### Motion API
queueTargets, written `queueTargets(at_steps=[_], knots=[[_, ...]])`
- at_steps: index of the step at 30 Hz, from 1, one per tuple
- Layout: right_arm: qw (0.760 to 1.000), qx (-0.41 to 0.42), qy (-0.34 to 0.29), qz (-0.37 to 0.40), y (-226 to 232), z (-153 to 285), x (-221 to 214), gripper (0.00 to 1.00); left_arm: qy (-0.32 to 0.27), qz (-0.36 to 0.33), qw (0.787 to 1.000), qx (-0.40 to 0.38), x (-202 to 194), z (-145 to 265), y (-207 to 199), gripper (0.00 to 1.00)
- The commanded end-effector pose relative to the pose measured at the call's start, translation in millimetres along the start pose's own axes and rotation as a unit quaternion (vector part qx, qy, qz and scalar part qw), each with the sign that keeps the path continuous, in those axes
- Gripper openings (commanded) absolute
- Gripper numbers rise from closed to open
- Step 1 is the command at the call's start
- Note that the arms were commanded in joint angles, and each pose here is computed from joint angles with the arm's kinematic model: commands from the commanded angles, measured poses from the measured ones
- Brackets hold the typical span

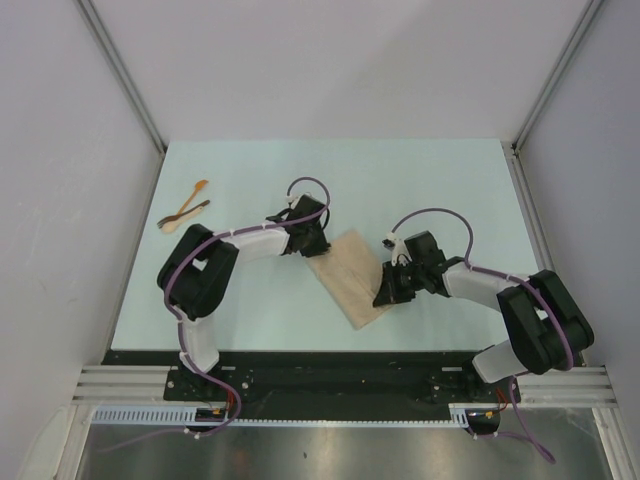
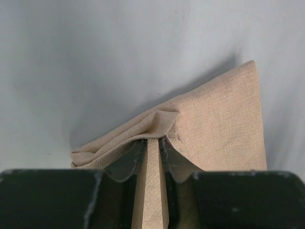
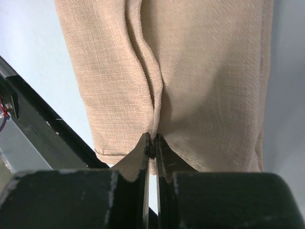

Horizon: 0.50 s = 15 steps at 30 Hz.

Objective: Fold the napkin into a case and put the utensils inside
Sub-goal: Fold the lower triangle-folded napkin at the center of the board.

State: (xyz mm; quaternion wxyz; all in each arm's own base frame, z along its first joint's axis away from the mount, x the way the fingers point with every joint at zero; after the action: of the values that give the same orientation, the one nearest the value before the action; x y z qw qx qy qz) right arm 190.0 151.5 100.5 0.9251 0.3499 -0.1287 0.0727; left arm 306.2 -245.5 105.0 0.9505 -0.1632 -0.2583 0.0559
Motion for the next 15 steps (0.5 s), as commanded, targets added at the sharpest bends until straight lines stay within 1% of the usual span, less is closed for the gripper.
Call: queueTargets(at_steps=[1, 8, 10, 13, 14, 15], knots=[[1.0, -0.009, -0.014, 0.008, -5.3, 2.3, 3.2, 0.0, -0.036, 0.02, 0.999, 0.034, 2.9, 6.3, 10.6, 0.2], [1.0, -0.02, -0.022, 0.008, -5.5, 4.9, 7.0, 0.0, -0.054, 0.014, 0.998, 0.028, 6.0, 13.4, 10.8, 0.18], [1.0, -0.026, -0.017, 0.004, -7.3, 4.4, 6.0, 0.01, -0.058, 0.015, 0.998, 0.025, 7.3, 14.0, 10.3, 0.18], [1.0, -0.026, -0.013, 0.001, -7.7, 4.3, 5.7, 0.08, -0.056, 0.006, 0.998, 0.007, 9.5, 16.0, 6.1, 0.19], [1.0, -0.024, -0.016, 0.002, -6.0, 5.6, 7.3, 0.15, -0.051, 0.004, 0.999, -0.008, 9.1, 18.2, 2.4, 0.2], [1.0, -0.023, -0.021, 0.004, -4.1, 7.1, 9.2, 0.19, -0.053, 0.002, 0.998, -0.014, 11.0, 21.5, 0.5, 0.2]])
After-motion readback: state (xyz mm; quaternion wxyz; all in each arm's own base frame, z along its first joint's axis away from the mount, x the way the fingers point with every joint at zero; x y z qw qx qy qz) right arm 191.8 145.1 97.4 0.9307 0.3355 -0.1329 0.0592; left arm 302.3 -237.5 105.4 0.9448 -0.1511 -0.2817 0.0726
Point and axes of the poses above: each gripper's point midway between its finger pads, its own z axis back along the fingers, its own y axis along the line the jaws close on, x = y × z, the point moved 10 cm from there along z, back along the fingers, and after that the axes turned 7 degrees about -z, right-handed, at the moved point
